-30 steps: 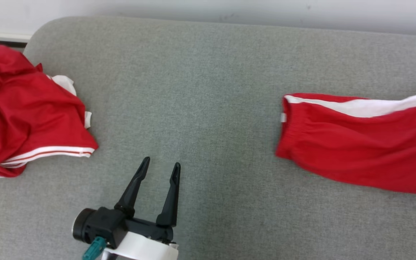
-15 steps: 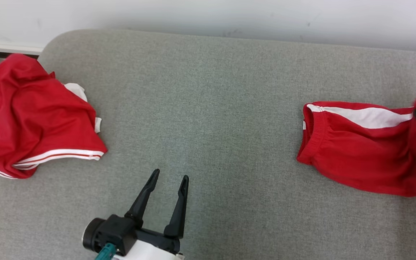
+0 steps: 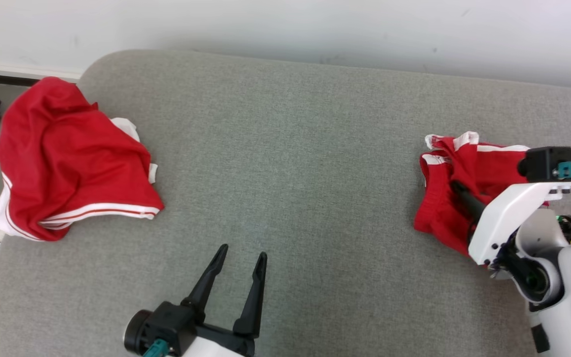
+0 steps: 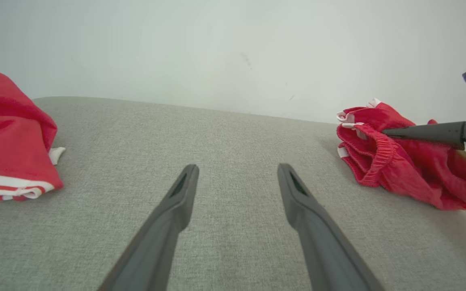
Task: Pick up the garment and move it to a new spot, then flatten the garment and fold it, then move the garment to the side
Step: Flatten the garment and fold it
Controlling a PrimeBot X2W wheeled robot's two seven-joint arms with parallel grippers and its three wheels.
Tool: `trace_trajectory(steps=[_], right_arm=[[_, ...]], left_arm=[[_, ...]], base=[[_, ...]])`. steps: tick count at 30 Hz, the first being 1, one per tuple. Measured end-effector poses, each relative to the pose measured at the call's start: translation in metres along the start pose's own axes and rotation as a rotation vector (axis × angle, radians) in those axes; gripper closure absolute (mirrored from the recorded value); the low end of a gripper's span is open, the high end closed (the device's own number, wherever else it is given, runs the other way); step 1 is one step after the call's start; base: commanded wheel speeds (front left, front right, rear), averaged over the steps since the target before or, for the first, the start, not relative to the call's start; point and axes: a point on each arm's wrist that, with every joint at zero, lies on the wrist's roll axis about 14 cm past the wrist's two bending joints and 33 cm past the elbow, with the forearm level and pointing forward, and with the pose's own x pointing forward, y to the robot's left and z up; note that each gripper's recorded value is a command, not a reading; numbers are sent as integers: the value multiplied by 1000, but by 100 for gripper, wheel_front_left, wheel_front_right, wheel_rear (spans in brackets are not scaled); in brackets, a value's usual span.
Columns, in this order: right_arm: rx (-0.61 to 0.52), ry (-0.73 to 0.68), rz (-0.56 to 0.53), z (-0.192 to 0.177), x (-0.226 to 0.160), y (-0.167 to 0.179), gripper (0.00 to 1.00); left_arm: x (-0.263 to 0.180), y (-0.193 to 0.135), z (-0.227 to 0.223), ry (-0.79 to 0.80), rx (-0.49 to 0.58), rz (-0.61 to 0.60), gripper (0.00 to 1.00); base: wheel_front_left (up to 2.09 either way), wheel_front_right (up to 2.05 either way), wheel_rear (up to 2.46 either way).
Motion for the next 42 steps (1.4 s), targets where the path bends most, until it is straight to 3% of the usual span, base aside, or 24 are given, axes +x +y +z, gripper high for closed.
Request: trace_trajectory(steps=[4,5,6,8,19,23,29,37,38,39,40,41,42], right_arm=[[-12,6,4,-7,5,7,100],[-10,-3,5,-7,5,8,94],[-8,-15,7,-6,6,10,67],[7,-43,18,-3,6,14,0],[92,-206,130,11,-15,49,0],[40,-303,139,14,-38,58,0],[-140,-469,14,17,-88,23,0],[-206,-594,-189,8,-146,-36,0],[-198,-603,-207,8,-150,-42,11],[-193,-605,-223,7,-152,-48,46],[-199,-605,-240,7,-154,-54,60],[-201,-603,-259,7,-155,-61,87],[-200,-599,-275,7,-155,-67,100]], left_arm=[[-4,2,-1,6,-6,11,0],[-5,2,-2,9,-7,14,0],[-7,2,-3,11,-8,16,0],[-7,2,-2,9,-11,20,0],[-15,-2,2,-2,-9,17,0],[-22,-1,7,-15,-6,22,0],[-32,-4,12,-31,-1,25,0],[-43,-9,15,-41,-1,15,0],[-44,-10,15,-41,-1,14,0],[-44,-9,15,-39,-1,17,0],[-45,-8,14,-38,-1,17,0],[-44,-8,14,-37,0,20,0],[-44,-7,14,-35,3,20,0]], base=[[0,0,0],[0,0,0],[0,0,0],[0,0,0],[0,0,0],[0,0,0],[0,0,0],[0,0,0],[0,0,0],[0,0,0],[0,0,0],[0,0,0],[0,0,0]])
